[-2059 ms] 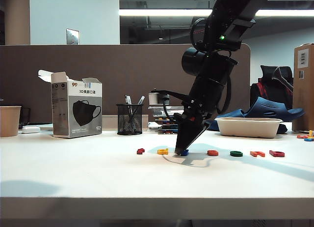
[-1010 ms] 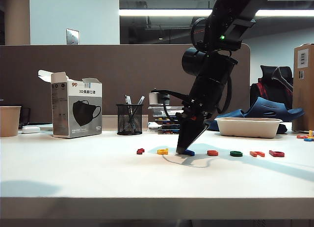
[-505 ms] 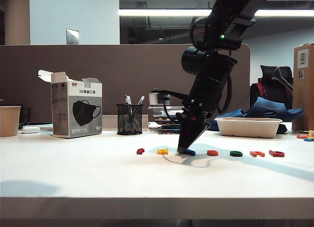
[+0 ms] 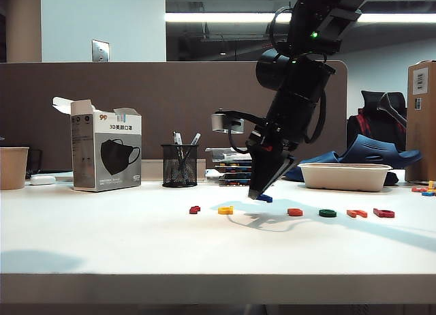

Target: Select the appropriate letters from the row of letter magnets placed on the table to arrange into the word "yes".

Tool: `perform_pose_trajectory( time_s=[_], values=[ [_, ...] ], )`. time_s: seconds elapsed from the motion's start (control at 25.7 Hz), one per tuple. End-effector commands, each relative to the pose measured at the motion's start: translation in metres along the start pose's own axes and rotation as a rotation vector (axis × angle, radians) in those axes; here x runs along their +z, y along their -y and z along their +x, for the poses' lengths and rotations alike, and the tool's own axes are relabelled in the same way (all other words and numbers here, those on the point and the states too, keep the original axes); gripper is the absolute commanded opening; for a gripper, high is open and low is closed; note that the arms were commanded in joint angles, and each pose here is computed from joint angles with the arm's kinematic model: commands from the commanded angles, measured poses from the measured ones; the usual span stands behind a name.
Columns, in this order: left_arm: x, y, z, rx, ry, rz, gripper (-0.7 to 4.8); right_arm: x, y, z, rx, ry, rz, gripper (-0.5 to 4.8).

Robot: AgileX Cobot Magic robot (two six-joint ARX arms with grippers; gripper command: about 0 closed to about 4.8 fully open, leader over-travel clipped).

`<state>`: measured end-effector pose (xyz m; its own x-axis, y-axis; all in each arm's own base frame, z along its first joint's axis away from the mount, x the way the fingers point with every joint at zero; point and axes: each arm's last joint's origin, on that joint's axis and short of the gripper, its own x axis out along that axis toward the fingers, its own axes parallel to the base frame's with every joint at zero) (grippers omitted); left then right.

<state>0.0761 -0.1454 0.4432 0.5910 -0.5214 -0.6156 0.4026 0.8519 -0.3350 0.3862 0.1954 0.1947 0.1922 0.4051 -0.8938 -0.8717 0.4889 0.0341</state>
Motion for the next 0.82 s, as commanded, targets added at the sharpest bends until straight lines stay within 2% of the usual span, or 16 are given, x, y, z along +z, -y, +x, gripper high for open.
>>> perform_pose_trajectory(
  time_s=[0.04,0.23,0.66,0.82],
  values=[
    [0.002,0.001,-0.002,-0.013,0.014,-0.008,-0.06,0.002,-0.007,-0.005,0.021,-0.008,0.065,-0.01],
    [0.002,0.001,-0.002,-0.013,0.014,-0.008,-0.06,0.003,-0.021,-0.005,0.060,-0.069,0.122,-0.02],
    [0.002,0.001,-0.002,-0.013,0.014,-0.008,-0.06,0.015,-0.041,-0.040,0.066,-0.001,0.201,-0.02],
    [0.002,0.001,-0.002,-0.013,0.014,-0.008,-0.06,0.016,-0.049,-0.060,0.064,0.014,0.285,-0.02]
  ],
)
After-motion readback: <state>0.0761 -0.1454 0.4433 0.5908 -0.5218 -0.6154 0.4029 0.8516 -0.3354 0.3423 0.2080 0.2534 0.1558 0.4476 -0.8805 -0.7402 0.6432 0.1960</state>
